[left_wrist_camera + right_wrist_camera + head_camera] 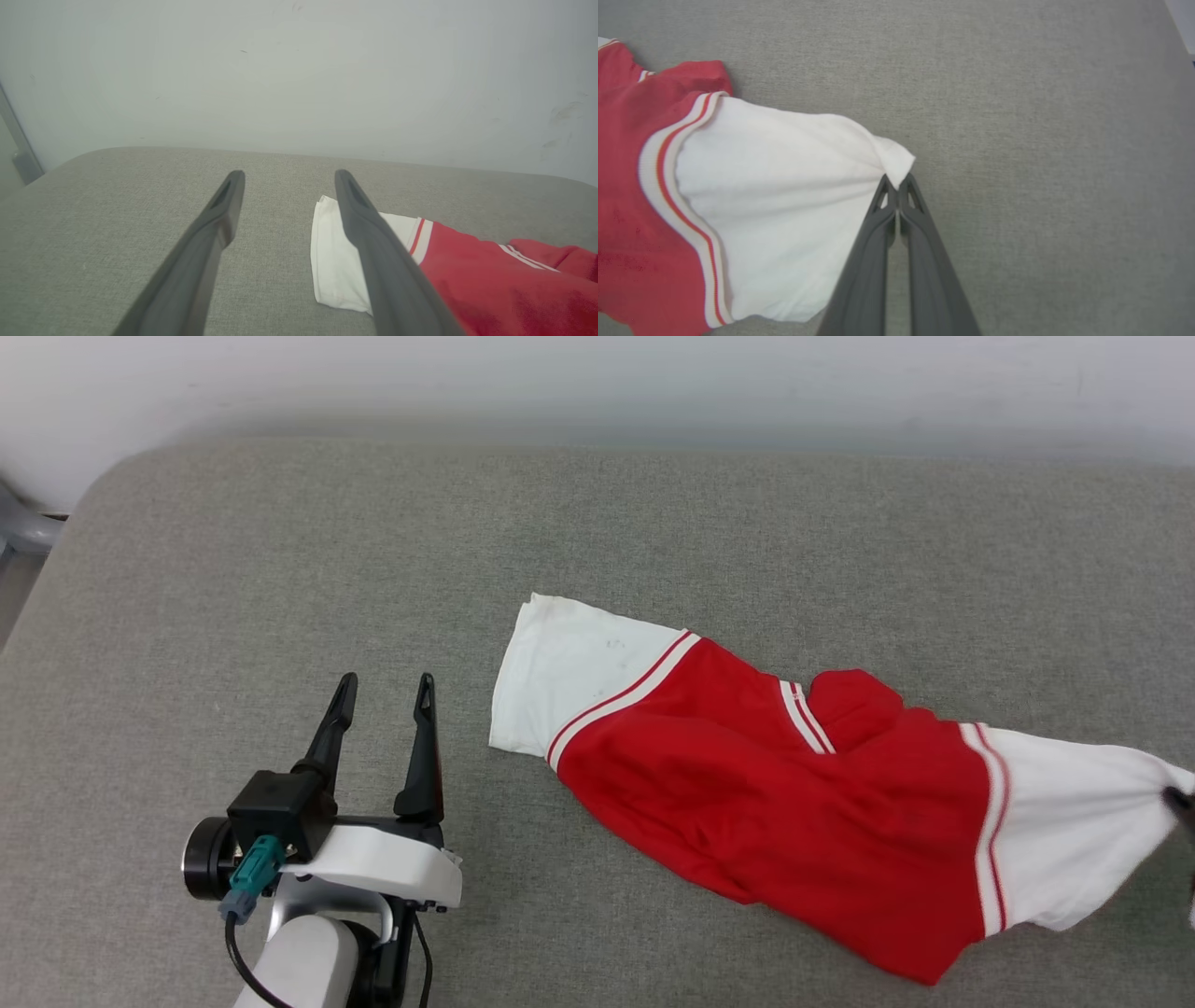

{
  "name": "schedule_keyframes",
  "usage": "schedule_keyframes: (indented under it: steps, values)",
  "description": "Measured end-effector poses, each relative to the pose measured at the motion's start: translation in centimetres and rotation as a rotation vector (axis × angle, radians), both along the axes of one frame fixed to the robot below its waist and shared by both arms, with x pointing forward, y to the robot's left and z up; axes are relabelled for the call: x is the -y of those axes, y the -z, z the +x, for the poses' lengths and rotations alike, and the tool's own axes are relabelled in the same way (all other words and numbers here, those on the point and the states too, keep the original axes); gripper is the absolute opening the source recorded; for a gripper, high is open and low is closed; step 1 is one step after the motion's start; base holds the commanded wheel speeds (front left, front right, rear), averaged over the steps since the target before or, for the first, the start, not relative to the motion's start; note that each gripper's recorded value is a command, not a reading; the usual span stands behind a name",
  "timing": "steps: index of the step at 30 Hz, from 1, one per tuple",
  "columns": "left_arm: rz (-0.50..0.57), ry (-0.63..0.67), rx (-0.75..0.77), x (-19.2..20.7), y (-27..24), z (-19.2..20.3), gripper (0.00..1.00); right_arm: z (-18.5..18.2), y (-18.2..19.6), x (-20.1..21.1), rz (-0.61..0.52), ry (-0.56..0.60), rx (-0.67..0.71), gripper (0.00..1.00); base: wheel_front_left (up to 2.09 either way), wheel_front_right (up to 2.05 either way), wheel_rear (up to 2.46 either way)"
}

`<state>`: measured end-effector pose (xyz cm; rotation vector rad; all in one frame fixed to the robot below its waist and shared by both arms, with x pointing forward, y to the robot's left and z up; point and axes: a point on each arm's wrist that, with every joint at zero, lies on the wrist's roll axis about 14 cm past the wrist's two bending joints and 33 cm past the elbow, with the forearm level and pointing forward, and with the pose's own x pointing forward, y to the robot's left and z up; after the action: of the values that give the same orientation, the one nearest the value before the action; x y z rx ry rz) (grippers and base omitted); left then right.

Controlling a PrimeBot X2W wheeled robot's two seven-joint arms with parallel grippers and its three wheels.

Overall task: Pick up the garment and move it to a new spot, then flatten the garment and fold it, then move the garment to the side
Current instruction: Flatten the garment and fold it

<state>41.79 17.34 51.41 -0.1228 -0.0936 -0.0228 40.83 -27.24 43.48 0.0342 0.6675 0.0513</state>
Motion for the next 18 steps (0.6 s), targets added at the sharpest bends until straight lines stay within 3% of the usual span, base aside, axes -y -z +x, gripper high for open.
schedule_keyframes:
  steps: [7,14,15,16,18]
  values:
    - [-0.003,0.007,-0.019,0.2,0.7,0.3,1.0,-2.4,2.3,6.8,-0.009,0.224,-0.094,0.0,0.0,0.0,0.0]
    - [0.0,0.003,-0.049,0.0,1.7,0.3,1.0,-4.3,6.1,6.1,0.077,0.308,-0.128,0.03,0.0,0.0,0.0]
    - [0.001,0.002,-0.051,0.0,1.8,0.3,1.0,-4.0,5.9,6.1,0.085,0.322,-0.095,0.42,0.0,0.0,0.0]
    - [-0.001,0.0,-0.059,-0.1,1.9,0.2,1.0,-3.7,5.7,6.1,0.092,0.331,-0.065,0.95,0.0,0.0,0.0]
    - [-0.002,-0.002,-0.08,-0.3,2.3,-0.1,1.0,-3.1,4.8,6.2,0.082,0.34,0.018,1.0,0.0,0.0,0.0]
